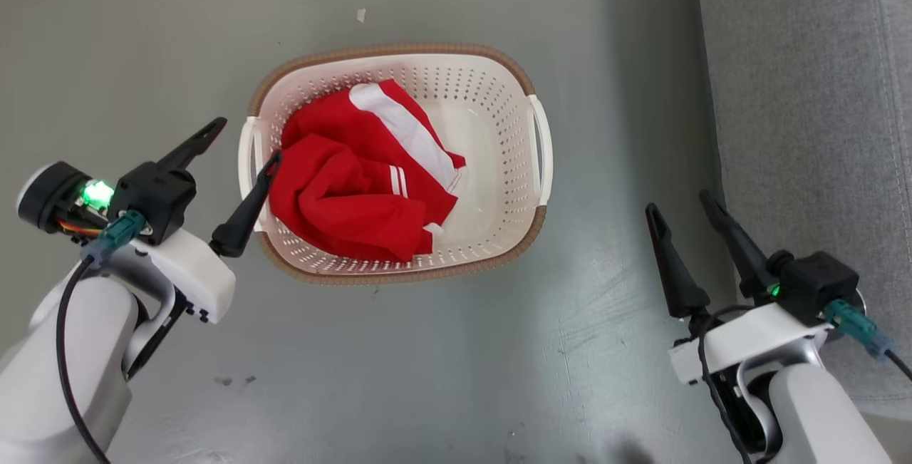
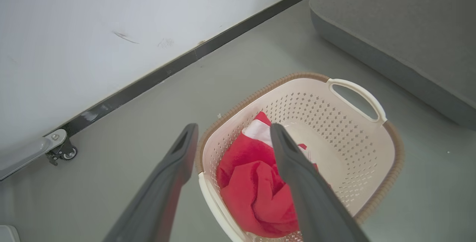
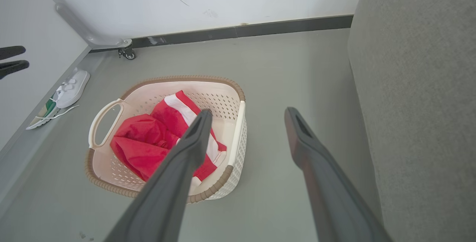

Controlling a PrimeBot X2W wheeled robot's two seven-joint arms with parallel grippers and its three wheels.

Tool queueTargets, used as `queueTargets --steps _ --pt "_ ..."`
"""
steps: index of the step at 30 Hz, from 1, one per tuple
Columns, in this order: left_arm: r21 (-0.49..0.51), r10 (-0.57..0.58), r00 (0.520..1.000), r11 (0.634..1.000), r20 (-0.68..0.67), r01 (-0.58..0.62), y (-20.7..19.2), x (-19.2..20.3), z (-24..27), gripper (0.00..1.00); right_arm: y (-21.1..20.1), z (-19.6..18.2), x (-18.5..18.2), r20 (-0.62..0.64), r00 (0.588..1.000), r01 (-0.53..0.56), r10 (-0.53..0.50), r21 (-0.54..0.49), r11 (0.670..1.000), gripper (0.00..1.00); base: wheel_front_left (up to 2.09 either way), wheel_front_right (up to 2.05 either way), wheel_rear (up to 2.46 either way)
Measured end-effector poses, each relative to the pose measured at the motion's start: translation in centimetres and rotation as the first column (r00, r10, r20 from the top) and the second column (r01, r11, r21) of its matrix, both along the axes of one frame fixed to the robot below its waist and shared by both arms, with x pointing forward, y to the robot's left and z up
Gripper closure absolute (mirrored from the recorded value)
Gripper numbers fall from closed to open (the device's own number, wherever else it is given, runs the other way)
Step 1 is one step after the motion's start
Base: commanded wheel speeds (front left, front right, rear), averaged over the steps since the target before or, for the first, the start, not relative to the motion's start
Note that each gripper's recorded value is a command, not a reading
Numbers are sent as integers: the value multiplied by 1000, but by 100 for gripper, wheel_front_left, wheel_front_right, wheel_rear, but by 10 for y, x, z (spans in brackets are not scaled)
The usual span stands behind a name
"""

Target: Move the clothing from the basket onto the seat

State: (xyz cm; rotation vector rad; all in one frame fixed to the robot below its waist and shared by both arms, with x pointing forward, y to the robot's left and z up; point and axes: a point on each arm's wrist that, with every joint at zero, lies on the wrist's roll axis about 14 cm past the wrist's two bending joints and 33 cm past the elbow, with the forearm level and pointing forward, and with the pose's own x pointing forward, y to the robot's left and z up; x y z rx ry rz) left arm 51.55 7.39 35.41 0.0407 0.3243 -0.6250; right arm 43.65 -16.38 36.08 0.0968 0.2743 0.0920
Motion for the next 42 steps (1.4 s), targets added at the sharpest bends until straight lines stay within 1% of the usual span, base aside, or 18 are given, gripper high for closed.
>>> queueTargets --steps 5,9,12,16,18,19,21,25,36,42 --pt "44 -18 999 999 -29 19 -2 7 -16 0 -3 -3 7 3 1000 10 -10 4 1000 0 0 0 0" --pt "82 -56 993 995 -105 65 -12 -2 -40 0 -5 -7 8 -4 1000 14 -14 6 1000 0 0 0 0" --pt "94 -57 987 993 -150 72 -17 -2 -51 0 -2 -5 14 9 1000 4 -4 8 1000 0 0 0 0" --pt "117 -47 979 991 -198 71 -22 -3 -63 0 -2 -7 12 -2 1000 3 -3 11 1000 0 0 0 0" --pt "181 -94 970 974 -226 137 -31 -10 -74 0 -5 -9 10 -10 1000 9 -9 5 1000 0 0 0 0" --pt "181 -94 970 974 -226 137 -31 -10 -74 0 -5 -9 10 -10 1000 9 -9 5 1000 0 0 0 0" --pt "224 -121 962 958 -246 178 -34 -15 -80 0 -5 -9 9 -12 1000 9 -9 5 1000 0 0 0 0" --pt "271 -133 948 938 -290 215 -35 -20 -92 0 -3 -11 7 -21 1000 7 -7 13 1000 0 0 0 0" --pt "327 -182 927 899 -328 292 -50 -21 -105 0 -7 -17 2 -44 999 28 -27 27 999 0 0 0 0" --pt "384 -197 910 858 -365 340 -47 -25 -122 0 -6 -23 -1 -63 998 29 -27 37 999 0 0 0 0"
